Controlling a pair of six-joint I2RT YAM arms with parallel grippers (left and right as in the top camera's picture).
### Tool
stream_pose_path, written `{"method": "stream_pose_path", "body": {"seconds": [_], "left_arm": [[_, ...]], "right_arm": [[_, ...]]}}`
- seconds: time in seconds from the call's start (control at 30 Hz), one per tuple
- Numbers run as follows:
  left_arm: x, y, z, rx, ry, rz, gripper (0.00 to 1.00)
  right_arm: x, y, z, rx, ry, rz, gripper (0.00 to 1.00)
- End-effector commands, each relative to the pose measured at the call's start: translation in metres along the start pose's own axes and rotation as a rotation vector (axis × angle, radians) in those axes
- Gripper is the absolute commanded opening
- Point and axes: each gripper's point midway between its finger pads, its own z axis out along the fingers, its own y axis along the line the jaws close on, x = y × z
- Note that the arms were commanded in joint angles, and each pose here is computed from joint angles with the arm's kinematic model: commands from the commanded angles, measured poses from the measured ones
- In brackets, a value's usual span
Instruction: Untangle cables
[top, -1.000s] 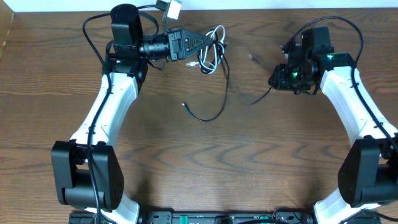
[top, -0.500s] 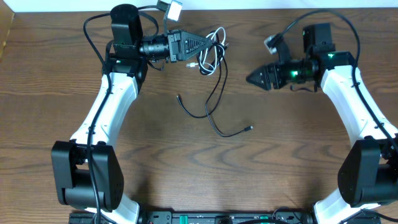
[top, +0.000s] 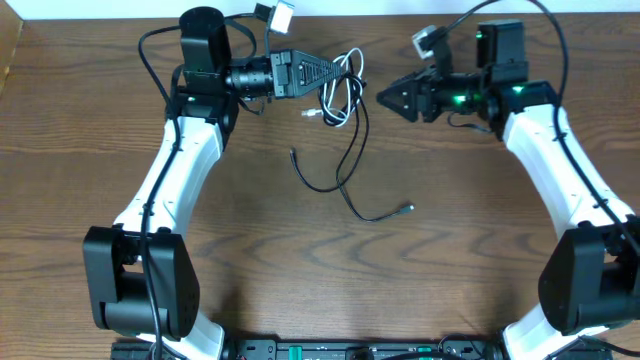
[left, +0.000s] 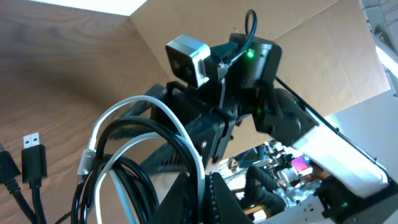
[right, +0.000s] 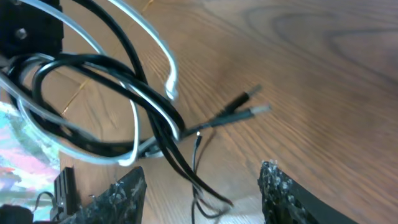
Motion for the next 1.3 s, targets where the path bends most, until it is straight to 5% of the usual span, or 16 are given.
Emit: {"method": "stream_pose_path", "body": {"seconds": [0.0, 0.4, 1.27], "left_arm": [[-0.008, -0.016, 0.006, -0.003, -0.015, 0.003, 0.07], [-0.004, -0.019, 0.013, 0.003, -0.004, 0.0, 0.07], [-0.039, -0.055, -0.005, 0.081, -0.093, 0.099, 0.08]], "right_arm": [[-0.005, 0.004, 0.015, 0.089, 0.005, 0.055, 0.54], [-0.001, -0.036, 0.025, 0.51, -0.086, 0.363, 0.51], [0.109, -0.136, 0.031, 0.731, 0.202, 0.576, 0.41]]}}
